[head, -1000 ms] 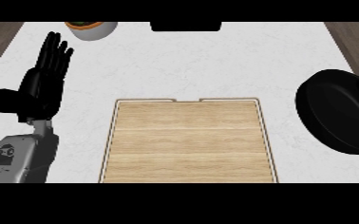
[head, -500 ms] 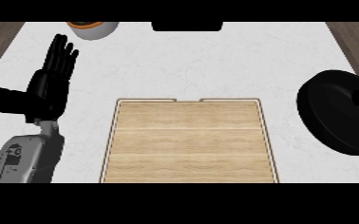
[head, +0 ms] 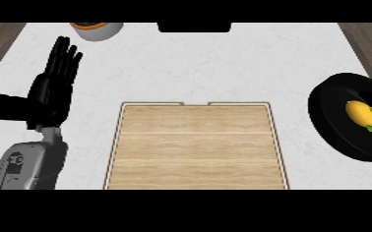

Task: Pick the lemon from the tray and place it in the pot

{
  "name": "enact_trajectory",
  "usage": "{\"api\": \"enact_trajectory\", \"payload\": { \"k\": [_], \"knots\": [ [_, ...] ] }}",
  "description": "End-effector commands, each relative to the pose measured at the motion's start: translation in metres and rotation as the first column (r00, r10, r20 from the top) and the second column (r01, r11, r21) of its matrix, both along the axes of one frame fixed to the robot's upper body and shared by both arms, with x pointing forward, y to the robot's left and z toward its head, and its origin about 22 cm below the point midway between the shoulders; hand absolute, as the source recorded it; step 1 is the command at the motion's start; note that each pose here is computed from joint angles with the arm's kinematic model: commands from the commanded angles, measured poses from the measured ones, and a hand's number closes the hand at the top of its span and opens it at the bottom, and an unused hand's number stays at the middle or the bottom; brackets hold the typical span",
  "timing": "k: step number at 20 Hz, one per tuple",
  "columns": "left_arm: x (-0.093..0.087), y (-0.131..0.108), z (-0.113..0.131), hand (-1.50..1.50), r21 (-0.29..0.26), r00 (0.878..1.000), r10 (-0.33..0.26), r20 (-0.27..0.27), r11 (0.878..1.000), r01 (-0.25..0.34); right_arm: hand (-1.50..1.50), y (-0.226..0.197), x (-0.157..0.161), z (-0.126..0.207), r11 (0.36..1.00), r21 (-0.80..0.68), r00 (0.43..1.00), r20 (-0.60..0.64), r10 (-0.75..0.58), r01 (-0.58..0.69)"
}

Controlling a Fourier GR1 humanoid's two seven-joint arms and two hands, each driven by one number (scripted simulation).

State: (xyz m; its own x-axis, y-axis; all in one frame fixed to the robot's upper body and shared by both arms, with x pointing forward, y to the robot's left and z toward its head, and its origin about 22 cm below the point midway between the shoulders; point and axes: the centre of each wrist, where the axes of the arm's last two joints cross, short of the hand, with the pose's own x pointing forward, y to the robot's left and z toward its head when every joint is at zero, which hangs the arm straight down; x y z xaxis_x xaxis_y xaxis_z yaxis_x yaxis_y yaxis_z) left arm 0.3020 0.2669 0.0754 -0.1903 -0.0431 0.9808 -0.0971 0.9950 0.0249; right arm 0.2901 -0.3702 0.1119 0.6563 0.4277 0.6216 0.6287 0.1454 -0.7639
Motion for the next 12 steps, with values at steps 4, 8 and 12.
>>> {"api": "enact_trajectory", "payload": {
  "k": [4, 8, 12],
  "knots": [
    [-0.003, 0.014, 0.0, 0.0, 0.001, 1.0, -0.007, -0.015, 1.0, 0.007, -1.5, -0.004, -0.006, 0.008, 0.996, 0.065, 0.951, 0.296, -0.085, 0.069],
    [0.009, -0.003, 0.011, 0.0, -0.013, 1.0, 0.007, -0.013, 1.0, -0.008, -1.5, -0.006, -0.023, 0.037, 0.991, 0.114, 0.891, 0.438, -0.119, 0.076],
    [-0.002, 0.01, 0.004, 0.0, -0.001, 1.0, 0.015, -0.014, 1.0, -0.015, -1.5, -0.016, -0.069, 0.02, 0.99, 0.09, 0.845, 0.516, -0.14, 0.109]
  ]
}}
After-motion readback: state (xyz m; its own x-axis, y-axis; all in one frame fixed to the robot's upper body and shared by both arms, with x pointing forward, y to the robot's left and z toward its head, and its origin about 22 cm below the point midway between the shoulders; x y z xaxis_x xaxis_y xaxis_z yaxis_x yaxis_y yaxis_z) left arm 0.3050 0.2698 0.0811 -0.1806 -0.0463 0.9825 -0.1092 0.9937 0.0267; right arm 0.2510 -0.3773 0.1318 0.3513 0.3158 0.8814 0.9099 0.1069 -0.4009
